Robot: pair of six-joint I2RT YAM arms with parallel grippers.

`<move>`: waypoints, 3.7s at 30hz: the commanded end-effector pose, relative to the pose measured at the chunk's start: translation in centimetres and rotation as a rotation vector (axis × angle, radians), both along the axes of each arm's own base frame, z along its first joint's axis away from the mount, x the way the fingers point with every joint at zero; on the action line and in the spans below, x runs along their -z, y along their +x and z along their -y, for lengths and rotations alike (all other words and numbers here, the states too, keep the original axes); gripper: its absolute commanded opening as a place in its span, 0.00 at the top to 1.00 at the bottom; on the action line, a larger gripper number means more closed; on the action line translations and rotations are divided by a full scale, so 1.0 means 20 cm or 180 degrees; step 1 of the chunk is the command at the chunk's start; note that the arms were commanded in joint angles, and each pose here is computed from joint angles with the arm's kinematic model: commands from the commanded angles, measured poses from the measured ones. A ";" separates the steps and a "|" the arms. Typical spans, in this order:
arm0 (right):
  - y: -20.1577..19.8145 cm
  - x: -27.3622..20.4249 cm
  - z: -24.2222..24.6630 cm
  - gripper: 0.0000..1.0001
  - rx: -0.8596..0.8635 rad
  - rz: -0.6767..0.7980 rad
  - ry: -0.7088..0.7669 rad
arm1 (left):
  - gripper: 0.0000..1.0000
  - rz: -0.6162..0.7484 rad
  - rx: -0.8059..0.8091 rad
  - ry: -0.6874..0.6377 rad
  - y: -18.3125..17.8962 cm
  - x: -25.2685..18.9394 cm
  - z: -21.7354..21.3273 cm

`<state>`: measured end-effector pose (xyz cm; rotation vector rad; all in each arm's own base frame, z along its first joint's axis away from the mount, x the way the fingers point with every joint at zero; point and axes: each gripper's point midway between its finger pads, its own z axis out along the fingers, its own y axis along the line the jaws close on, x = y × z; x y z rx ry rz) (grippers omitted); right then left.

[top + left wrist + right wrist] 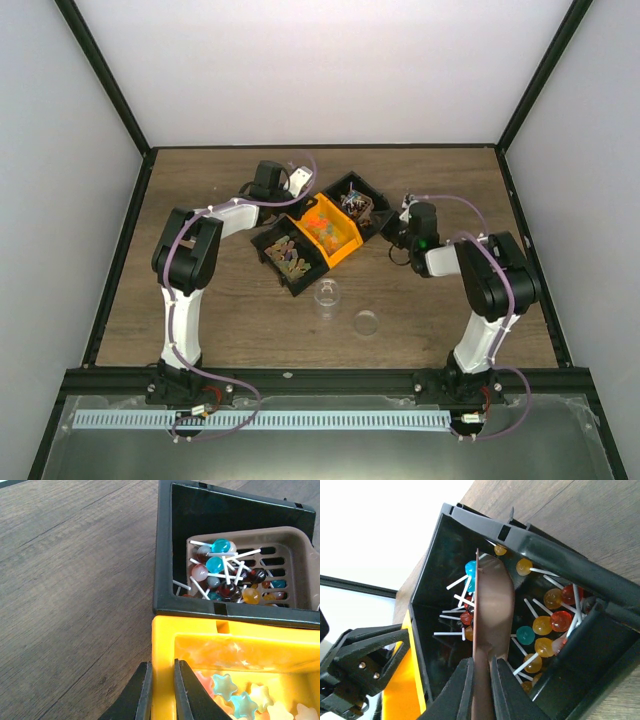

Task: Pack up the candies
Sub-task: Scoop the fake candies from the storage box.

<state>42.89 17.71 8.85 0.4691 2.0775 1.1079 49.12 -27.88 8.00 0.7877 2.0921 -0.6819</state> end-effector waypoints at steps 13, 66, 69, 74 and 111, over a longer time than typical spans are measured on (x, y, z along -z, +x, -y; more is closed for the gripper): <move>-0.24 -0.12 -0.13 0.99 -0.0786 -0.0077 0.0722 | 0.96 -0.0288 -0.0228 0.0193 -0.03 0.20 -0.03; -0.27 -0.25 0.17 0.99 -0.0476 -0.0018 0.1225 | 0.96 -0.0395 -0.0189 0.0184 -0.03 0.25 -0.01; -0.29 -0.26 0.17 0.99 -0.0502 0.0027 0.1307 | 0.96 -0.0395 -0.0194 0.0205 -0.04 0.26 -0.02; -0.24 -0.27 0.17 0.99 -0.0498 0.0035 0.1270 | 0.96 -0.0376 -0.0197 0.0220 -0.04 0.25 -0.02; -0.35 -0.38 0.14 0.99 -0.1040 0.0217 0.1221 | 0.96 -0.0368 -0.0242 0.0296 -0.04 0.28 -0.05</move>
